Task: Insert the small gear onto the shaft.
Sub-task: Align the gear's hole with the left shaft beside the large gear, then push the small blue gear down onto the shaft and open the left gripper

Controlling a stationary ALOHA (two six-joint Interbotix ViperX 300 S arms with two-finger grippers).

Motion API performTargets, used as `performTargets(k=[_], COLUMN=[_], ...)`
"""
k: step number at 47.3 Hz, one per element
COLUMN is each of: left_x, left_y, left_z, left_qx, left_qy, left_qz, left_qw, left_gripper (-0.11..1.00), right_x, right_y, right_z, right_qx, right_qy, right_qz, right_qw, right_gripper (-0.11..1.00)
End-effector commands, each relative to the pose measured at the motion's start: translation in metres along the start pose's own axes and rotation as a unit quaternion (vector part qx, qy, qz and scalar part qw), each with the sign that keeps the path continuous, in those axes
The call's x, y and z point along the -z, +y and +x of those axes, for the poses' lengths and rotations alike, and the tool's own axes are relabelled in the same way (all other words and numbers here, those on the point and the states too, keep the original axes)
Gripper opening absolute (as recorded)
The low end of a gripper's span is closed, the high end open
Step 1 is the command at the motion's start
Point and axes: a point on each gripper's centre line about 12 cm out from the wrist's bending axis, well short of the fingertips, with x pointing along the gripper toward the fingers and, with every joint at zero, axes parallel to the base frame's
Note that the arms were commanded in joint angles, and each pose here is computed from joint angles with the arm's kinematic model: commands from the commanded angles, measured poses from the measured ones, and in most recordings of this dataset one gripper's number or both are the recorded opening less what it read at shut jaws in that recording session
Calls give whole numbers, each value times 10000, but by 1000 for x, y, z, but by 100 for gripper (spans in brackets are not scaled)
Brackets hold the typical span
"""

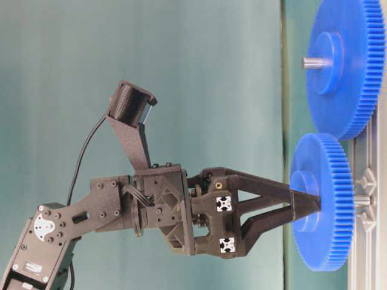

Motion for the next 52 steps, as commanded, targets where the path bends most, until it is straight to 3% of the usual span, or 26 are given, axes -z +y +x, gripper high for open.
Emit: performTargets(k=[1,33,39,52], left_x=[-6,-2,-5,-12], left_y=[12,11,6,7], left_z=[-19,-21,-27,-36], left_qx=[-92,-72,-75,-88], left_qy=[-263,-142,-228,-319], left_qz=[-95,-112,-45,-42], left_qw=[9996,9998,9997,9994], left_gripper=[69,70,86,83], right_x=[-4,-4,-4,-4], right_y=[0,0,0,0], right_z=[0,0,0,0], right_qx=[1,1,2,0], right_qy=[-47,-47,-47,-54], right_qz=[56,56,48,56], right_qw=[10000,10000,10000,10000], right_gripper=[0,0,0,0])
